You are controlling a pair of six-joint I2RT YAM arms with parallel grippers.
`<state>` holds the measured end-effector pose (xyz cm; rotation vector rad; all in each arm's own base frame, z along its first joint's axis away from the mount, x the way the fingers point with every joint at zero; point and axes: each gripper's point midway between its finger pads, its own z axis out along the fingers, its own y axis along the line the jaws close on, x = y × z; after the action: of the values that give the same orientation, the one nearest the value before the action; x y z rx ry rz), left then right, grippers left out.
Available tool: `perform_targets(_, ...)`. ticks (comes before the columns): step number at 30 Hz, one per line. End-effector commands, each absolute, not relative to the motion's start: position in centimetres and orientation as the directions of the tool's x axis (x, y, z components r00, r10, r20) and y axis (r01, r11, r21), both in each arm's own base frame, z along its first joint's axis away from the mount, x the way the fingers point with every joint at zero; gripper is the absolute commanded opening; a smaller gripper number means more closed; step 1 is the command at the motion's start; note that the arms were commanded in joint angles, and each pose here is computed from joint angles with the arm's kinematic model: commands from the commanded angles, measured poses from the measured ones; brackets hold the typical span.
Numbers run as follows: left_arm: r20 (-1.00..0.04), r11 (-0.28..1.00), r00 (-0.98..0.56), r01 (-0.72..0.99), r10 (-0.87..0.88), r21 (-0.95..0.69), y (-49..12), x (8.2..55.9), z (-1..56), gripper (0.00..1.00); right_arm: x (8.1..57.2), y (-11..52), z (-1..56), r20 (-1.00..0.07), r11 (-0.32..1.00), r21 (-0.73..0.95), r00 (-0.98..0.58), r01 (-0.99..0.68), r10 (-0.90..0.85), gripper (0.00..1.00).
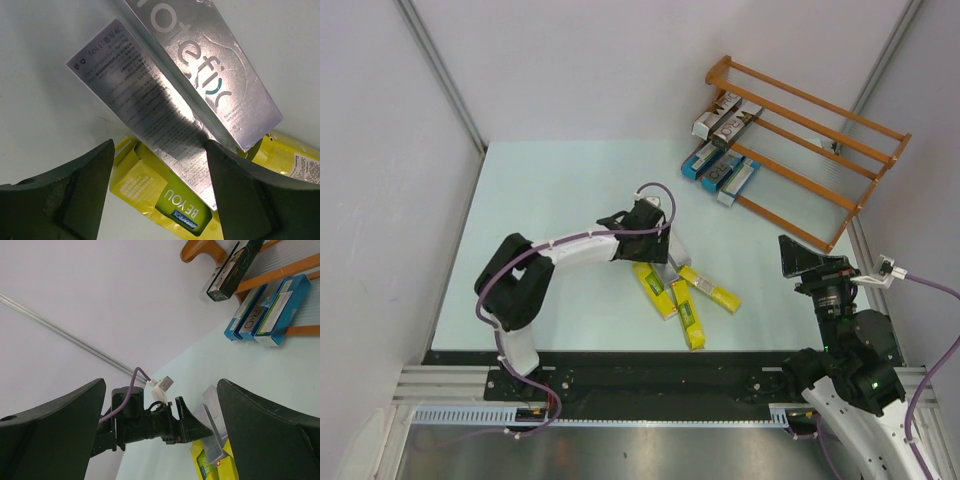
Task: Place and organize the toothpastes onto the shelf
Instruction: Pick up the toothpaste from the center of the board.
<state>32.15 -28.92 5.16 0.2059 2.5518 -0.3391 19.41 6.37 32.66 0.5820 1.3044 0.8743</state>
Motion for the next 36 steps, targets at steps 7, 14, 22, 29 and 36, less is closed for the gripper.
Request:
perform_targets(7, -0.533, 0.951, -0.843, 0.219, 0.071, -0.220, -31.3, 33.6, 4.8, 0.81, 18.6, 5.3, 34.1, -0.560, 0.563, 0.793, 0.083, -0.233, 0.824, 1.00)
perform_targets(14, -0.498, 0.951, -0.861, 0.230, 0.100, -0.207, -32.1, 34.0, 2.8, 0.80, 18.6, 5.1, 34.1, -0.562, 0.565, 0.791, 0.089, -0.232, 0.823, 1.00)
perform_targets(22, -0.496, 0.947, -0.858, 0.260, 0.136, -0.190, -33.0, 35.0, 2.7, 0.65, 18.7, 5.0, 34.0, -0.565, 0.570, 0.791, 0.093, -0.224, 0.820, 1.00)
perform_targets(29, -0.526, 0.946, -0.838, 0.275, 0.146, -0.175, -32.8, 35.4, 4.5, 0.54, 18.9, 5.2, 33.9, -0.567, 0.571, 0.791, 0.088, -0.220, 0.819, 1.00)
perform_targets(36, -0.575, 0.938, -0.806, 0.294, 0.140, -0.183, -32.6, 35.6, 7.7, 0.54, 18.8, 5.3, 34.0, -0.564, 0.567, 0.791, 0.083, -0.229, 0.821, 1.00)
